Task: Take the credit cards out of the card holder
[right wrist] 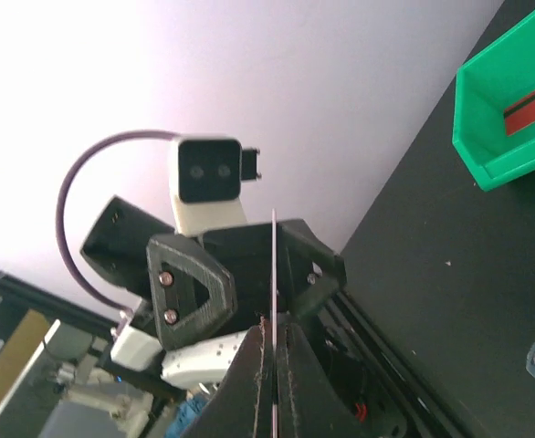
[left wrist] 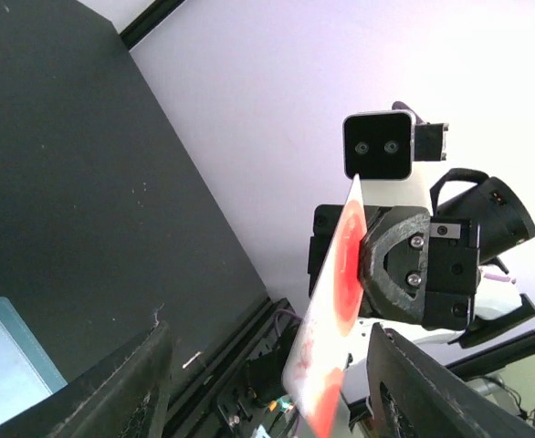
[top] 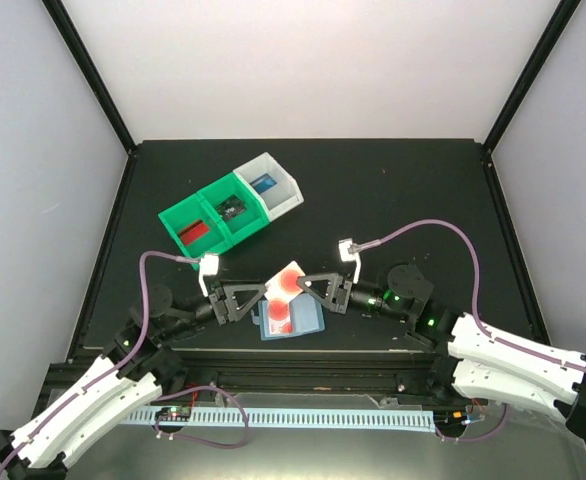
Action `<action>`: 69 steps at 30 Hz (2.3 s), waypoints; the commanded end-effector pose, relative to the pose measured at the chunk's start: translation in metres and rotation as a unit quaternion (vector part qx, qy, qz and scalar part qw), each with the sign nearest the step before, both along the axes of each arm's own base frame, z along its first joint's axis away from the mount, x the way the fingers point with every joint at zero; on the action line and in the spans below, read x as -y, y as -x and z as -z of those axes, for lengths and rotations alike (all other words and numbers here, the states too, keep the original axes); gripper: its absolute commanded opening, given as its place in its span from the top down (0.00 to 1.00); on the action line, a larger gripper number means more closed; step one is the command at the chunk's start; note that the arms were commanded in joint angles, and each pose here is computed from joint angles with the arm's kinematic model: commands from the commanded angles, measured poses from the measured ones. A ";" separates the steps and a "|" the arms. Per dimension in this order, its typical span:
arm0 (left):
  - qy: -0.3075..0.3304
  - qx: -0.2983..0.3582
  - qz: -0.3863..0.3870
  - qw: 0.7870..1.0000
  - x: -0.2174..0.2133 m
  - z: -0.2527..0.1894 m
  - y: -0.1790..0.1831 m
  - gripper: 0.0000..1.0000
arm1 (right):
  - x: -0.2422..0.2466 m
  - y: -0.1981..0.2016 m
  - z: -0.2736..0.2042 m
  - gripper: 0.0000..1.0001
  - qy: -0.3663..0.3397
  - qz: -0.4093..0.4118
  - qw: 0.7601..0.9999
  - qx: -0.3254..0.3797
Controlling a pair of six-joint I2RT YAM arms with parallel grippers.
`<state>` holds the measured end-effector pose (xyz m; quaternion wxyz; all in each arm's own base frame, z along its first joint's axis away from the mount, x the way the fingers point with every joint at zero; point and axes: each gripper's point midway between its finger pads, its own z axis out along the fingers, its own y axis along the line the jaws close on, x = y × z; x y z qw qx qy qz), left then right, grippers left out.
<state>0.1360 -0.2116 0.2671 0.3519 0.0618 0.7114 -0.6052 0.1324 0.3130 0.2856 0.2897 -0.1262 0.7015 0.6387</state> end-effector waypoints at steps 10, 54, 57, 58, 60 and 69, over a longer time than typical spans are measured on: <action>0.083 -0.016 0.022 0.996 0.014 -0.026 -0.006 0.66 | 0.008 -0.036 -0.021 0.99 -0.089 0.096 0.989 -0.066; 0.026 0.013 -0.060 0.998 -0.004 -0.021 -0.025 0.99 | 0.027 -0.023 0.015 0.05 -0.037 0.097 0.993 -0.049; 0.005 0.012 -0.066 0.998 -0.004 -0.019 -0.030 0.98 | 0.029 -0.016 0.023 0.00 -0.016 0.084 0.996 -0.040; -0.001 0.011 -0.069 0.998 -0.005 -0.019 -0.032 0.99 | 0.031 -0.014 0.025 0.00 -0.011 0.082 0.996 -0.036; -0.023 0.005 -0.079 0.997 -0.007 -0.017 -0.038 0.98 | 0.035 -0.009 0.028 0.00 -0.003 0.076 0.997 -0.026; -0.098 -0.027 -0.106 0.989 -0.031 -0.013 -0.065 0.98 | 0.053 0.000 0.038 0.00 0.026 0.080 0.996 0.000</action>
